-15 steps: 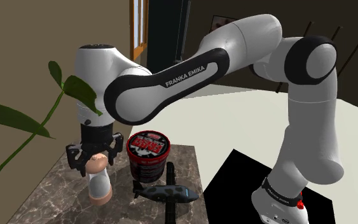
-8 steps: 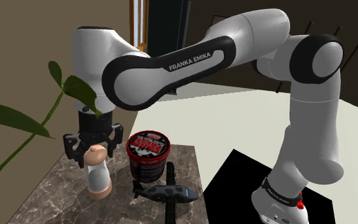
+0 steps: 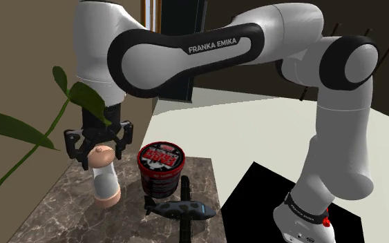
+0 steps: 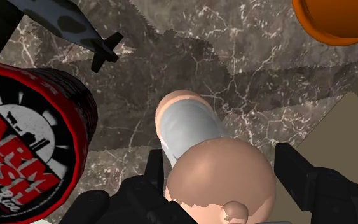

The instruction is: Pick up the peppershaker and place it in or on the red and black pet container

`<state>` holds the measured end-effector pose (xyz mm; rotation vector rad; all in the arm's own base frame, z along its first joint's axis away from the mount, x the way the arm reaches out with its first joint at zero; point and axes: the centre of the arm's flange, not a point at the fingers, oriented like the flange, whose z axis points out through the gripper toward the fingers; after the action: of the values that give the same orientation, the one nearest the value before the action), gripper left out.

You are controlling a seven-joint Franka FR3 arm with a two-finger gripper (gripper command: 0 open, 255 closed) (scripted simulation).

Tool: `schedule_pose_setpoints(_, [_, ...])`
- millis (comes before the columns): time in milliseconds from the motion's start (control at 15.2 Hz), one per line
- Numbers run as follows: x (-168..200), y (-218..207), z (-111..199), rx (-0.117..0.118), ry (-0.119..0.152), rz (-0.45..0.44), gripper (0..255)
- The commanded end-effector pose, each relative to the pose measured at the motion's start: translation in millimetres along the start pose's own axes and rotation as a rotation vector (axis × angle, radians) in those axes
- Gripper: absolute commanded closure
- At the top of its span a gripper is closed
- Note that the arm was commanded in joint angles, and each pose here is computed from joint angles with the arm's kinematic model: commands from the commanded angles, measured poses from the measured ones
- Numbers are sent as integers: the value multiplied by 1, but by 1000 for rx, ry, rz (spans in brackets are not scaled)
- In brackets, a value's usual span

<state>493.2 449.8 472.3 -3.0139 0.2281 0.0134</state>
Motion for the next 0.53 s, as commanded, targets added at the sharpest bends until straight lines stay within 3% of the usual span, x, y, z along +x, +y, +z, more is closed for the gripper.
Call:
schedule_pose_setpoints(0, [0,-1,-11,0,0,0,255])
schedule_pose_setpoints(462, [0,-6,-47,0,0,0,255])
